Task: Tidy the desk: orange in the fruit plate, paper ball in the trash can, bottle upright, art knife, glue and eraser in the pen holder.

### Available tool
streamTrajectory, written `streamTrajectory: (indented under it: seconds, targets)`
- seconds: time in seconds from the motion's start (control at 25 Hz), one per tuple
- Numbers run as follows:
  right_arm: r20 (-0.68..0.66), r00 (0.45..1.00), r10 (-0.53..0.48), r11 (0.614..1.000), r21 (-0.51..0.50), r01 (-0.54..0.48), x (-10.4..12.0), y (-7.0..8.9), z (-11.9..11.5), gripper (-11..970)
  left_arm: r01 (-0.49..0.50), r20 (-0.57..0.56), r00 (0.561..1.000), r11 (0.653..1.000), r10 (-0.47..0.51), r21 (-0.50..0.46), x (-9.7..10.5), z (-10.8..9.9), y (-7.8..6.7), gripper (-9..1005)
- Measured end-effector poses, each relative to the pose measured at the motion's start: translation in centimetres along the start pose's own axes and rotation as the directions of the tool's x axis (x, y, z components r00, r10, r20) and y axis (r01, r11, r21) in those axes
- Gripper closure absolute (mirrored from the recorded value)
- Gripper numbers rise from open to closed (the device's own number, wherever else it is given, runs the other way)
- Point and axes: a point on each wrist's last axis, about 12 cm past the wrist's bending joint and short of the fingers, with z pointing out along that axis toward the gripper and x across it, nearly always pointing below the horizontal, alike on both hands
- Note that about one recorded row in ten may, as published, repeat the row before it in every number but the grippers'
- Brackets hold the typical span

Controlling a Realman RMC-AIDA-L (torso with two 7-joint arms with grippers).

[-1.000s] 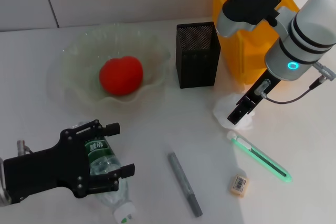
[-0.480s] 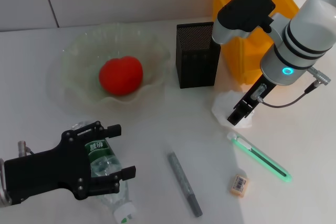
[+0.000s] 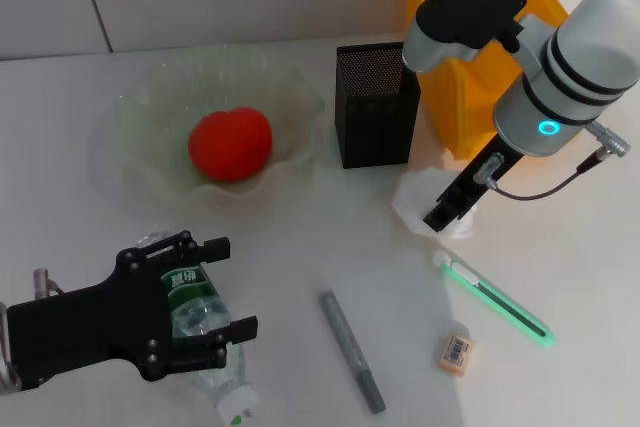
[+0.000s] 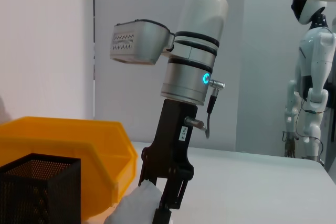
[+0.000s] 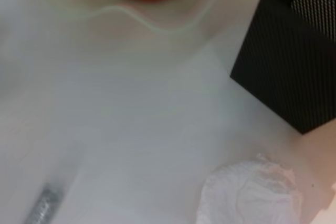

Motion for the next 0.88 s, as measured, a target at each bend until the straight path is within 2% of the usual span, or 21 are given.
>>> streamTrajectory:
  seconds: [0.24,0.36,0.64,0.88]
  targets:
    - [0.066,0.998,-0.011,1.000,-0.019,0.012,-0.2,0.4,-2.6,483,0.000,-0.003,1.000,1.000,0.000,0.001,0.0,0.0,0.0,146]
    - [0.119,0.993,-0.003,1.000,-0.028,0.006,-0.1,0.2,-4.6,482,-0.002,-0.006,1.000,1.000,0.002,0.002,0.0,0.0,0.1,147]
    - [0.265,0.963,0.057,0.997,0.033,-0.068,0.6,-1.7,-9.1,478,-0.011,-0.008,1.000,1.000,0.011,0.006,-0.1,0.1,0.2,147]
    - [0.356,0.929,0.100,0.978,0.138,-0.159,1.2,-4.0,-11.1,476,-0.017,-0.007,1.000,1.000,0.017,0.008,-0.1,0.1,0.2,148]
